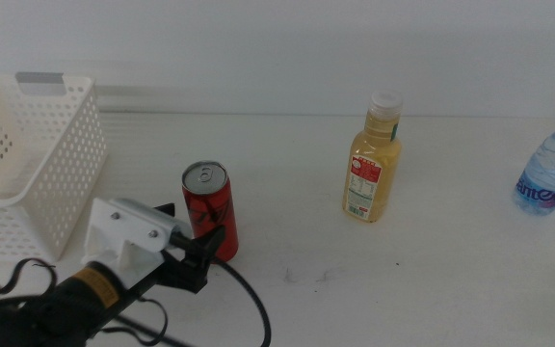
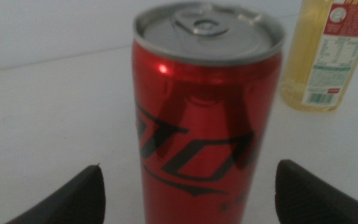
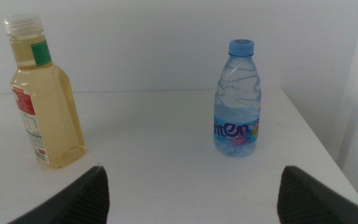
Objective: Use arms to grab the bottles and put them into the dustbin to the left of the table.
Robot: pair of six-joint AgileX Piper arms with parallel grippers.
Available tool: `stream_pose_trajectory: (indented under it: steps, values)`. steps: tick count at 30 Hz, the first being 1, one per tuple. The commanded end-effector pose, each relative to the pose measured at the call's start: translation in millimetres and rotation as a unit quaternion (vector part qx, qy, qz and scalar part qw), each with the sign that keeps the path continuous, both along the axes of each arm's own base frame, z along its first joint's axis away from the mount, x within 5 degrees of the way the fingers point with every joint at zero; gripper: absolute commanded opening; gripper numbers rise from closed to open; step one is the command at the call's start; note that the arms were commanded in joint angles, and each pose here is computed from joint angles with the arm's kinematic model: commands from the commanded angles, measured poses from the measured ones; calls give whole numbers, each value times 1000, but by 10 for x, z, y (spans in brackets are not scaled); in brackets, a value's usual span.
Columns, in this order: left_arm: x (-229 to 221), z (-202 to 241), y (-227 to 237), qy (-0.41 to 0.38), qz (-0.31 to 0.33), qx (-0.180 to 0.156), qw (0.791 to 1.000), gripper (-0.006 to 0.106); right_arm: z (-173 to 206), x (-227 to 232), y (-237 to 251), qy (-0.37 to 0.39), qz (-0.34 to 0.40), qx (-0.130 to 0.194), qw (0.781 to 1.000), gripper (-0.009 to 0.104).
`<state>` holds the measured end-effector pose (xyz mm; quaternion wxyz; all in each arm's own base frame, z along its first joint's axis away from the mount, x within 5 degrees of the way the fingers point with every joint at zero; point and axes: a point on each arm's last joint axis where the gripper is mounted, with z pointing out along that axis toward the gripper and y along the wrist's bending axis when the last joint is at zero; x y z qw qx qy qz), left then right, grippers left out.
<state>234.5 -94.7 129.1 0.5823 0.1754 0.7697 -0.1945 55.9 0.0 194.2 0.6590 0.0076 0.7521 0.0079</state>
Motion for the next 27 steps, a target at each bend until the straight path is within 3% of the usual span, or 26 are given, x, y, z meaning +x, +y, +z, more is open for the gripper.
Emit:
stream_pose_trajectory:
  steps: [1, 17, 20, 23, 27]
  values:
    - [91, -33, -44, -4, -5, -9, 1000, 94, 0, -1, -4, -5, -3, -6, 1000, 81]
    - [516, -256, -224, -1, -32, -8, 999, 94, 0, -1, -4, -5, -3, -6, 1000, 81]
    - [534, -249, -217, -2, -25, -10, 1000, 89, 0, -1, -4, -5, -3, -6, 1000, 81]
    - [530, -183, -211, 11, -20, -13, 1000, 67, 0, -1, -4, -5, -3, -6, 1000, 81]
    - [448, 73, -207, 75, -20, -34, 996, 20, 0, -1, -4, -5, -3, -6, 1000, 81]
